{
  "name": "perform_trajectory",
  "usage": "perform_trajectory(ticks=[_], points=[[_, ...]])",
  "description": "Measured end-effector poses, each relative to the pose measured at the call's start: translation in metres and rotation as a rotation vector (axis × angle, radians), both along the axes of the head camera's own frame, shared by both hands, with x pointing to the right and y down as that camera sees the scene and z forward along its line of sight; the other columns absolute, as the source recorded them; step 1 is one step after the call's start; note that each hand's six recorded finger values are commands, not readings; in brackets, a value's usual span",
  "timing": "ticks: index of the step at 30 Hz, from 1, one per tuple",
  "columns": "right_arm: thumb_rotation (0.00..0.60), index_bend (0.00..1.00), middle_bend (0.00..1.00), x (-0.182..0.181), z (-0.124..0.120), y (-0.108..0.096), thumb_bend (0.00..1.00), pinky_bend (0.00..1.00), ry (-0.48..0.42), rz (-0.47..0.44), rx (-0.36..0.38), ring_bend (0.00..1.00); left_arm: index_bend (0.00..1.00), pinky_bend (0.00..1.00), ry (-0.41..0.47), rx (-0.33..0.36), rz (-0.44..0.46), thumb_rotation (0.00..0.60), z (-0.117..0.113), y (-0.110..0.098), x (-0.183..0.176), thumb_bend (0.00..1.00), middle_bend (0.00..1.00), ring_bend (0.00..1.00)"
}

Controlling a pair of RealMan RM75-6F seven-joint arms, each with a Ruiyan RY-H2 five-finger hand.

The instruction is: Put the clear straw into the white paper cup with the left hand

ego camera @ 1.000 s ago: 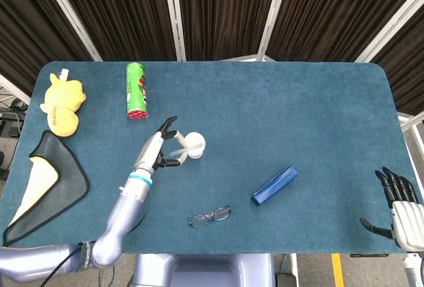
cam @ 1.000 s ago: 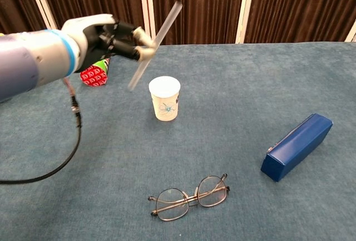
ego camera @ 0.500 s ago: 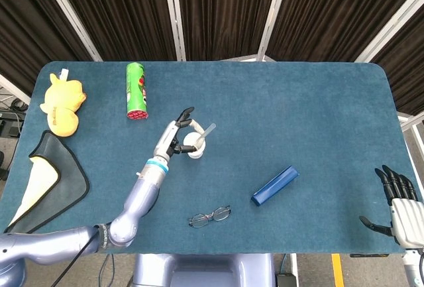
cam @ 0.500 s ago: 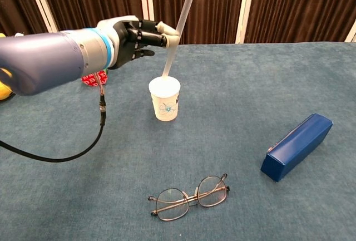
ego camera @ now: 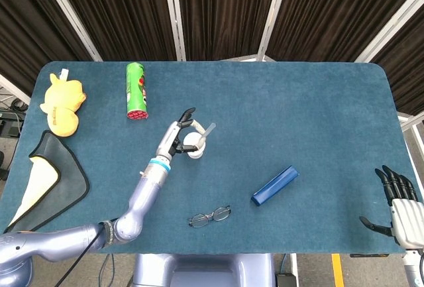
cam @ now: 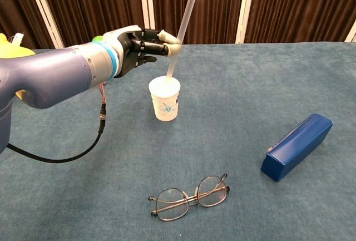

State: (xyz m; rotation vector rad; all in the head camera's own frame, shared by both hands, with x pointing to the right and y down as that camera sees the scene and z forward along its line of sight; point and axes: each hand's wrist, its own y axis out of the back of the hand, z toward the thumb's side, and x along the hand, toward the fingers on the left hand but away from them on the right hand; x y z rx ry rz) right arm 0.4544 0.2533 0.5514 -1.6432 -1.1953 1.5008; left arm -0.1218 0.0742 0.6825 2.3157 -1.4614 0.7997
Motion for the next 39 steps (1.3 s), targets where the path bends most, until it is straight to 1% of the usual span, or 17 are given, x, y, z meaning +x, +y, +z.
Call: perform_trajectory(ticks=[3,8,10,14,19,24,28,31,33,36,37,39], points=[[0.6,0.0,0.0,0.0,0.0,0.0,0.08,0.0,0.0,0.0,0.0,0.0,0.55,0.0,-0.006,-0.007,0.002,0.6,0.006,0.001,-0.004,0.43,0.0,0.0],[0.6,0.0,0.0,0.0,0.0,0.0,0.08,0.0,0.001,0.0,0.0,0.0,0.41,0.0,-0.042,-0.009,0.005,0.6,0.016,0.003,-0.016,0.35,0.0,0.0],[0.6,0.0,0.0,0.0,0.0,0.0,0.08,0.0,0.001,0.0,0.001,0.0,0.4,0.0,-0.062,-0.007,0.003,0.6,0.021,0.003,-0.022,0.33,0.0,0.0],[0.6,0.0,0.0,0.0,0.0,0.0,0.08,0.0,0.002,0.0,0.001,0.0,0.38,0.0,-0.069,-0.02,-0.005,0.6,0.027,0.008,-0.03,0.32,0.0,0.0],[0.6,0.0,0.0,0.0,0.0,0.001,0.08,0.0,0.003,0.0,0.002,0.0,0.38,0.0,-0.069,-0.009,0.006,0.6,0.025,0.01,-0.035,0.32,0.0,0.0],[0.6,0.0,0.0,0.0,0.0,0.001,0.08,0.0,0.003,-0.001,0.003,0.0,0.38,0.0,-0.058,0.006,0.018,0.6,0.016,0.015,-0.041,0.32,0.0,0.0],[0.6,0.0,0.0,0.0,0.0,0.001,0.08,0.0,0.006,-0.002,0.004,0.0,0.37,0.0,-0.081,0.042,0.052,0.6,0.006,0.022,-0.054,0.32,0.0,0.0],[0.6,0.0,0.0,-0.001,0.0,0.001,0.08,0.0,0.01,-0.003,0.006,0.0,0.36,0.0,-0.146,0.091,0.095,0.6,0.0,0.023,-0.068,0.32,0.0,0.0],[0.6,0.0,0.0,-0.001,0.0,0.001,0.08,0.0,0.014,-0.003,0.007,0.0,0.33,0.0,-0.221,0.129,0.138,0.6,-0.003,0.025,-0.079,0.32,0.0,0.0],[0.6,0.0,0.0,-0.001,-0.001,0.002,0.08,0.0,0.018,-0.002,0.009,0.0,0.29,0.0,-0.374,0.204,0.228,0.6,-0.01,0.027,-0.099,0.32,0.0,0.0],[0.6,0.0,0.0,-0.001,-0.001,0.002,0.08,0.0,0.019,-0.001,0.011,0.0,0.27,0.0,-0.45,0.237,0.271,0.6,-0.013,0.029,-0.109,0.32,0.0,0.0],[0.6,0.0,0.0,-0.001,-0.001,0.002,0.08,0.0,0.022,-0.001,0.013,0.0,0.23,0.0,-0.573,0.288,0.34,0.6,-0.019,0.034,-0.127,0.31,0.0,0.0]])
